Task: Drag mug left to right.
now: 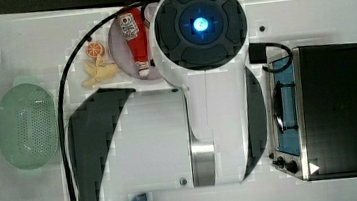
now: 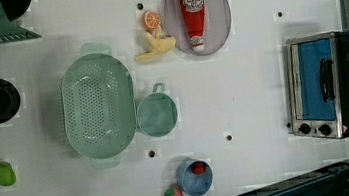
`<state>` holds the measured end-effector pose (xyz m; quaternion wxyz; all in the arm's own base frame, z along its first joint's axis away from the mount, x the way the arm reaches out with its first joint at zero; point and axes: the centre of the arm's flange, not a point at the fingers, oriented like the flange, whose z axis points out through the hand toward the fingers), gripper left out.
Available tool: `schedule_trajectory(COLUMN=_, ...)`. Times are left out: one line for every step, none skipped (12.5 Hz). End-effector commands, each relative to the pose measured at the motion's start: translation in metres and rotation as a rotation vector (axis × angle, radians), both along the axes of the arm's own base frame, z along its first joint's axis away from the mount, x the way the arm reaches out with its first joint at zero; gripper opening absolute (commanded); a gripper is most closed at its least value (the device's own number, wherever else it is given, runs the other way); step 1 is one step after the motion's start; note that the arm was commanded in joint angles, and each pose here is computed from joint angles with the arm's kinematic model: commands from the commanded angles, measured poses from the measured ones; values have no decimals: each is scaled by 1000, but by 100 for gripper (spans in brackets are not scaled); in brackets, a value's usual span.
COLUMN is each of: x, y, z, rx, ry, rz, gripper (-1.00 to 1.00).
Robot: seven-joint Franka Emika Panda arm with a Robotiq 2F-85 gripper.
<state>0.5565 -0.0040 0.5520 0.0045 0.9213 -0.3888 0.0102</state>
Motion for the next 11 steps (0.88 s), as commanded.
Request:
schedule_trajectory(x=-88, y=-8, z=25, rx=27, ry=71, rz=-86, gripper=59)
schedule_trajectory(x=-88, y=2, z=19, rx=23, ry=84, rz=-66, gripper=81)
schedule_trajectory(x=-89, y=16, z=10, rx=17, ry=100, rz=-39, gripper=99)
schedule_trajectory(x=-89, y=34, z=1, rx=9, ry=117, rz=-3, gripper=100)
schedule_trajectory(x=-90, y=56, z=-10, rx=-1, ry=129, rz=39, gripper=100)
schedule_trajectory(x=-90, y=79, z=-22, rx=-12, ry=142, rz=85, gripper=100)
schedule_trajectory(x=-91, y=103, z=-35, rx=-23, ry=151, rz=134, gripper=100)
schedule_trajectory(x=-93, y=127, z=-50, rx=-32, ry=158, rz=182, gripper=100)
schedule_trajectory(x=-95, y=151, z=-65, rx=-39, ry=161, rz=230, gripper=100)
schedule_trajectory(x=-98, y=172, z=-81, rx=-43, ry=162, rz=275, gripper=100)
schedule_trajectory(x=-102, y=192, z=-100, rx=-46, ry=165, rz=318, gripper=100)
